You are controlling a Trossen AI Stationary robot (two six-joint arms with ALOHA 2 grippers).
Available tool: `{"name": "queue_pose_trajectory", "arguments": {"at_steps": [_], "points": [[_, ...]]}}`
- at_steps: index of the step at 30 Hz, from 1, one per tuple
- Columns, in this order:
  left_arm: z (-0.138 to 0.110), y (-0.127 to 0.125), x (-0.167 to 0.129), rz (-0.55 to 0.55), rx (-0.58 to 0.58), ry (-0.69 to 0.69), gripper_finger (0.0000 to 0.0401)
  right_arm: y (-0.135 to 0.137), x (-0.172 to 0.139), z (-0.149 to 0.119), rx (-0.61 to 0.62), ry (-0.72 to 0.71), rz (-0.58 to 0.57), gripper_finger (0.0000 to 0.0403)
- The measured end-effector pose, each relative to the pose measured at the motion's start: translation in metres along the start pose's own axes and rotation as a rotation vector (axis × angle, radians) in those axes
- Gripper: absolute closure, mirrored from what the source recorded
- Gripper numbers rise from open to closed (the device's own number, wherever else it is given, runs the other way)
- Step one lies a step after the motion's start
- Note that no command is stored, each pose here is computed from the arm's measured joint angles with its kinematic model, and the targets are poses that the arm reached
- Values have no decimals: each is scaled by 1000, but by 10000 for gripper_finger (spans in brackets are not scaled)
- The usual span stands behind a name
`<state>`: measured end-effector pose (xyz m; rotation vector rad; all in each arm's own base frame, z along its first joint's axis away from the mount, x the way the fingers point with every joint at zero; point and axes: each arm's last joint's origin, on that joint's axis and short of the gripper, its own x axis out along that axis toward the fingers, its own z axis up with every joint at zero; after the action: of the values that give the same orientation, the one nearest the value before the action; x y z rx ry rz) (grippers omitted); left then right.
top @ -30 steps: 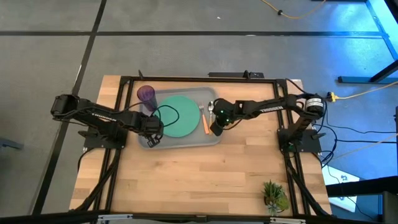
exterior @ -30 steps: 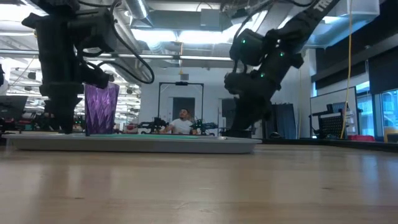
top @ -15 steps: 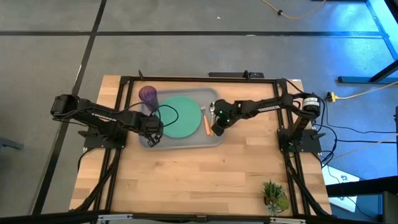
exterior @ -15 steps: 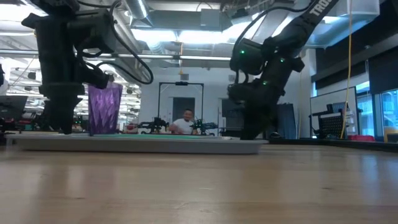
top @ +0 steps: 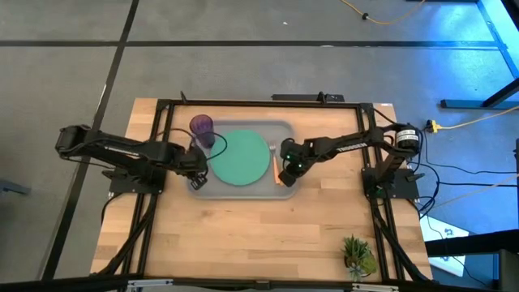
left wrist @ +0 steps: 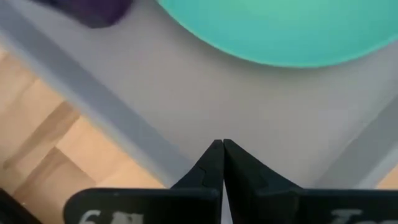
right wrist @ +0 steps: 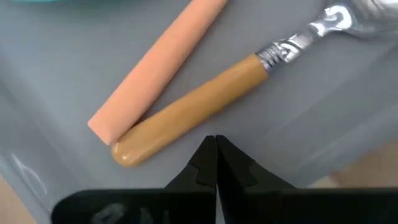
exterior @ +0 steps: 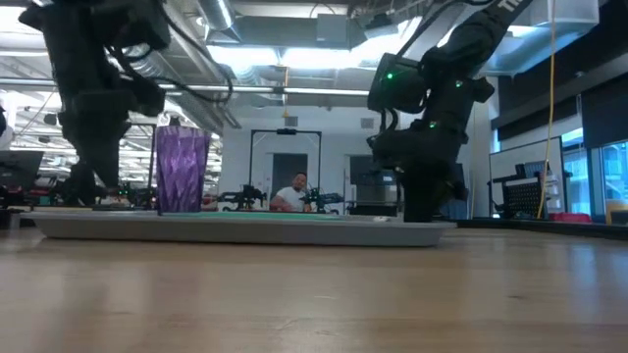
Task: Pick and place plate/cup/fork/spoon on tray
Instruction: Adjust the gray tray
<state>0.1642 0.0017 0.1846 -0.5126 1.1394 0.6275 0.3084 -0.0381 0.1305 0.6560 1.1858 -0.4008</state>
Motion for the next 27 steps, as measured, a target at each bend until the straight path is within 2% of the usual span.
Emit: {"name": "queue_pose_trajectory", "arguments": {"at_steps": [4, 8, 16, 27], "points": [[-3, 8, -15, 7, -23, -21, 401, 10, 1, -10, -33, 38, 9, 402], [-3, 15, -35, 68, -25, -7, 401, 16, 2, -18, -38, 71, -2, 402], [5, 18, -66, 138, -8, -26, 401, 18, 0, -34, -72, 164, -81, 402], [8, 17, -72, 135, 13, -42, 401, 18, -2, -47, -145, 239, -155, 402]]}}
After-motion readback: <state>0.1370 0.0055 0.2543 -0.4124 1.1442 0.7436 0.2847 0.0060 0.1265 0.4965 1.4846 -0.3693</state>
